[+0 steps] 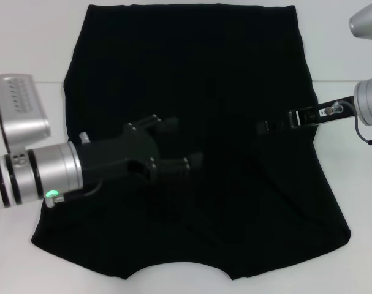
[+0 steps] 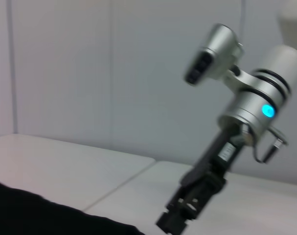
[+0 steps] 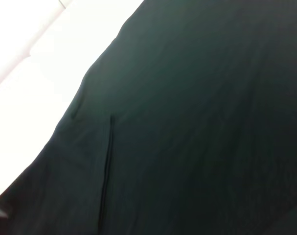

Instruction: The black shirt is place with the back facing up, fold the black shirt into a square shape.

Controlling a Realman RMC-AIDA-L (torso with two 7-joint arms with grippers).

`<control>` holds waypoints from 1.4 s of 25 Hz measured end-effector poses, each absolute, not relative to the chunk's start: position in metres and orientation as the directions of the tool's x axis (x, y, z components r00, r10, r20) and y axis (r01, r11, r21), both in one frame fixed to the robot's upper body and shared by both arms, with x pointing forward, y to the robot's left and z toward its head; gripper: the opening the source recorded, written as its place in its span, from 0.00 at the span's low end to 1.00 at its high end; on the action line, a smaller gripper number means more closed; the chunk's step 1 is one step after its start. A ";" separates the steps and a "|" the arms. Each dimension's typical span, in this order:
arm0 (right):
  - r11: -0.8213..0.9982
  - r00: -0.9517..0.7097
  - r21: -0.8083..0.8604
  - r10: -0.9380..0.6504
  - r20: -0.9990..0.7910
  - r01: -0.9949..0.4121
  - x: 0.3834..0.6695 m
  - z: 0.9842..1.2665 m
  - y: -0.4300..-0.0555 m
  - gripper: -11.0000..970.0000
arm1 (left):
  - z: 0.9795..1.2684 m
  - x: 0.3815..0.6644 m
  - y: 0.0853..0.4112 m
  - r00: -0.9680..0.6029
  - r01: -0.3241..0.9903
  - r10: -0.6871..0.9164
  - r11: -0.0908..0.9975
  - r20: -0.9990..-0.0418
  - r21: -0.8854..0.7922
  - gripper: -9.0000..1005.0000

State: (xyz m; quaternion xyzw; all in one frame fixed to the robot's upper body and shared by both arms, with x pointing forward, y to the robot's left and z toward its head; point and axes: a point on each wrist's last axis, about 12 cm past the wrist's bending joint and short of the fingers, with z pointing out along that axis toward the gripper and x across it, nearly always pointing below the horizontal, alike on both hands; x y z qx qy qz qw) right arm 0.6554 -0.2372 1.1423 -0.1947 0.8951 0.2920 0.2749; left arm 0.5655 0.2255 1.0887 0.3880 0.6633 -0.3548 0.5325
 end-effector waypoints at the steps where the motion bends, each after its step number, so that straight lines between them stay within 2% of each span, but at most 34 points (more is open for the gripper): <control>1: 0.749 -0.768 0.418 -0.183 -0.614 -0.514 0.655 1.142 -0.238 0.37 | 1.090 0.566 0.230 -0.157 0.878 0.111 0.470 -0.981 -0.088 0.95; 7: 0.694 -0.714 0.446 -0.139 -0.686 -0.565 0.646 1.135 -0.243 0.66 | 1.096 0.566 0.269 -0.381 0.766 -0.022 0.552 -0.924 -0.329 0.95; 11: 0.635 -0.640 0.440 -0.115 -0.759 -0.635 0.636 1.126 -0.237 0.78 | 1.098 0.555 0.301 -0.536 0.653 -0.069 0.598 -0.842 -0.465 0.95; 15: 0.588 -0.582 0.409 -0.133 -0.802 -0.698 0.631 1.122 -0.224 0.89 | 1.099 0.542 0.333 -0.648 0.521 -0.063 0.690 -0.759 -0.502 0.94; 19: 0.577 -0.561 0.386 -0.155 -0.813 -0.719 0.633 1.123 -0.214 0.88 | 1.101 0.526 0.357 -0.719 0.456 -0.009 0.749 -0.695 -0.481 0.94; 24: 0.582 -0.556 0.381 -0.151 -0.817 -0.718 0.636 1.124 -0.212 0.88 | 1.102 0.506 0.376 -0.746 0.450 0.094 0.802 -0.660 -0.394 0.94; 35: 0.589 -0.554 0.381 -0.141 -0.820 -0.713 0.638 1.127 -0.212 0.88 | 1.081 0.493 0.376 -0.704 0.512 0.215 0.814 -0.677 -0.275 0.91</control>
